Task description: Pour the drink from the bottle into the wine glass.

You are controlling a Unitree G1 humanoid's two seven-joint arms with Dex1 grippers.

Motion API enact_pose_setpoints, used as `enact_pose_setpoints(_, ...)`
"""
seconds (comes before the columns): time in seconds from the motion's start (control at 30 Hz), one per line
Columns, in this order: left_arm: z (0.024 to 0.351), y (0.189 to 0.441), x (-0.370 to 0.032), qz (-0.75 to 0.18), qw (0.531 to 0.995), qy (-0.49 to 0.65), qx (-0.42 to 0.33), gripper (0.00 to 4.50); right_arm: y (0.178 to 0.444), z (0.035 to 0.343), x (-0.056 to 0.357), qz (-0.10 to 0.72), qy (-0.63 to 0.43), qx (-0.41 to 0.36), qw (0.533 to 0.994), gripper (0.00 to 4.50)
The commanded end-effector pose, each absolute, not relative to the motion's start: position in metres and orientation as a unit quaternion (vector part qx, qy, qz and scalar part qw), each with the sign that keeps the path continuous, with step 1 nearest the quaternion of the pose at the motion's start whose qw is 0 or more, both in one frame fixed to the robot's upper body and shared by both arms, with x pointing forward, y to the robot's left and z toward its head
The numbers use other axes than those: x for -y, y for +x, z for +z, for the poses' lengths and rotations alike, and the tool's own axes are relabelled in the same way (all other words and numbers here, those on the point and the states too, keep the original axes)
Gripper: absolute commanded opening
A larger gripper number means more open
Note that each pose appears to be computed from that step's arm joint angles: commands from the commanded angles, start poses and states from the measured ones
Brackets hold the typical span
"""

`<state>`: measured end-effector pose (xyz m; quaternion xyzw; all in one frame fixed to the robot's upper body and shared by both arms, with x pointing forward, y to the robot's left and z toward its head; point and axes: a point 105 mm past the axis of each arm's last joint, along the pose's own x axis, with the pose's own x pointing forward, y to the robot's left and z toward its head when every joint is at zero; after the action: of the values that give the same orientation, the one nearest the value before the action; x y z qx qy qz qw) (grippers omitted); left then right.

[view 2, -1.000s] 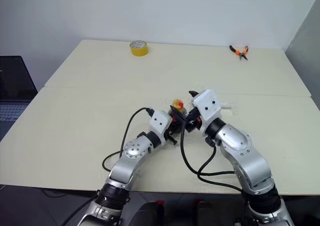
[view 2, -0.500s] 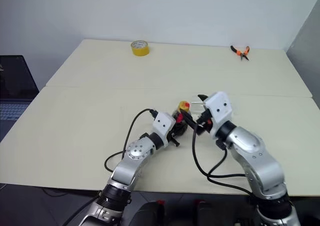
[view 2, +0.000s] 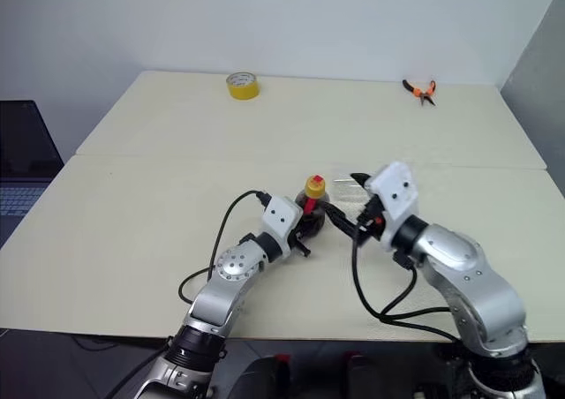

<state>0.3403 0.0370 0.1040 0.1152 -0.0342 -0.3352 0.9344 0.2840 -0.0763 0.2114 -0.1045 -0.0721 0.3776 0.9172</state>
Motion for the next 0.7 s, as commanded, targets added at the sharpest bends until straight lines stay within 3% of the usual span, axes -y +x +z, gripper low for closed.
enact_pose_setpoints(0.03,0.128,0.338,-0.030,-0.342,0.929,0.112,0.083,0.76,0.286,0.221,0.069,0.373,-0.106,0.095,0.917,3.95)
enact_pose_setpoints(0.2,0.129,0.338,-0.028,-0.343,0.928,0.113,0.086,0.76,0.301,0.224,0.048,0.367,-0.129,0.116,0.914,3.95)
enact_pose_setpoints(0.43,0.129,0.338,-0.029,-0.343,0.928,0.115,0.087,0.76,0.314,0.222,0.067,0.316,-0.135,0.112,0.932,3.95)
enact_pose_setpoints(0.7,0.128,0.338,-0.029,-0.343,0.928,0.115,0.086,0.76,0.299,0.217,0.099,0.315,-0.102,0.090,0.939,3.95)
